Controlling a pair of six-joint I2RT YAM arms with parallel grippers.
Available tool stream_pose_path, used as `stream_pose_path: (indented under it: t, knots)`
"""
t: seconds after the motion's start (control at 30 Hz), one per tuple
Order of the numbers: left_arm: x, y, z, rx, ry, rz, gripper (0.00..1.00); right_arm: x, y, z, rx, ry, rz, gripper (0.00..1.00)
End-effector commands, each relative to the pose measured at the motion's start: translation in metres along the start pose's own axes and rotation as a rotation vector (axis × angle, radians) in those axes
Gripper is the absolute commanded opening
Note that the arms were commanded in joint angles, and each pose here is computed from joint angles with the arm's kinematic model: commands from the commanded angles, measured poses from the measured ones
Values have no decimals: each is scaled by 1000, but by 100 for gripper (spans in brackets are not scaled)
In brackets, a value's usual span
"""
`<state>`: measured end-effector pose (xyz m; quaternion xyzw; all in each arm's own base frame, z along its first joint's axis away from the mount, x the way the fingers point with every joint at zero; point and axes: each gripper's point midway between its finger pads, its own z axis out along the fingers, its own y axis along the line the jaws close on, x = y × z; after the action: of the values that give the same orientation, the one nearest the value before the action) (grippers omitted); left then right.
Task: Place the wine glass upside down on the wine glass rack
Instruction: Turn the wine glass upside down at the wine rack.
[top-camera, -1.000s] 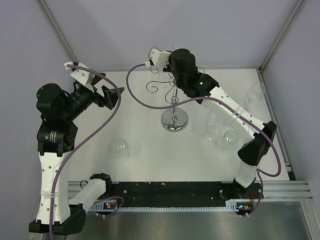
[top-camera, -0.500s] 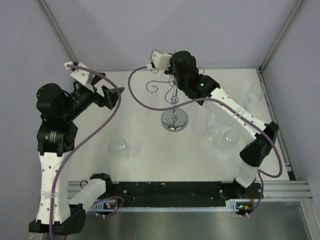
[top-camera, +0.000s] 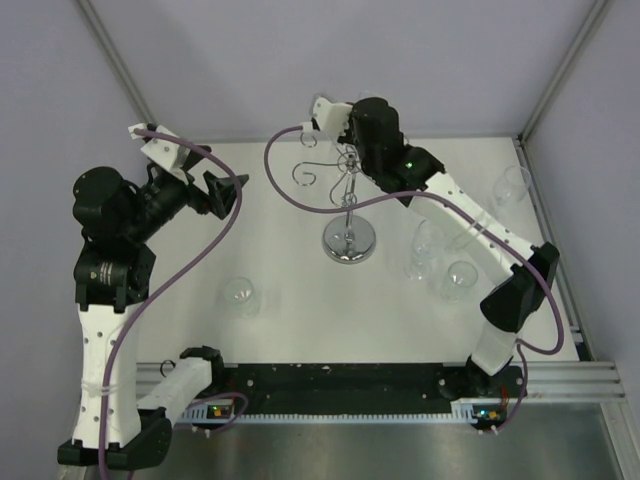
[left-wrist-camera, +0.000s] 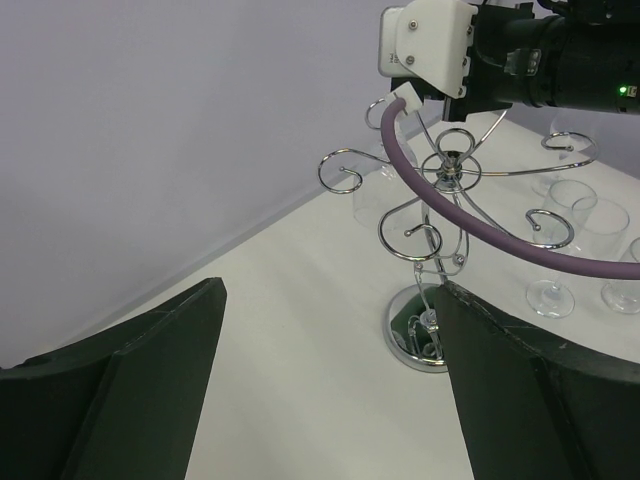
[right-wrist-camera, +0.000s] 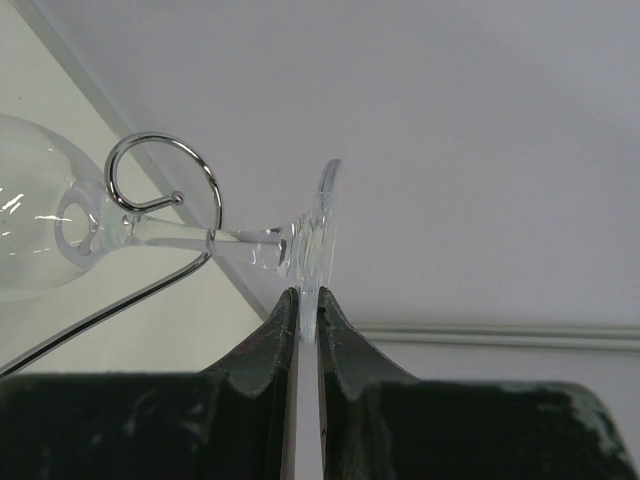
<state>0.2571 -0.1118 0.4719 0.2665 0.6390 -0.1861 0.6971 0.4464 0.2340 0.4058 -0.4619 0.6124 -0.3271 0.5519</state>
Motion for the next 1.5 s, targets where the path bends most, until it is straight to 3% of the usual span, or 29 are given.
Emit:
stream_pose_path:
  t: [0.0,1.47]
  knots:
    - [-10,-3,-3,6,-36,29,91,-7,-64,-20,152,-54,127,0]
    - [-4,0,1,10,-18,40,92,-33,-43,17,104,-59,64,0]
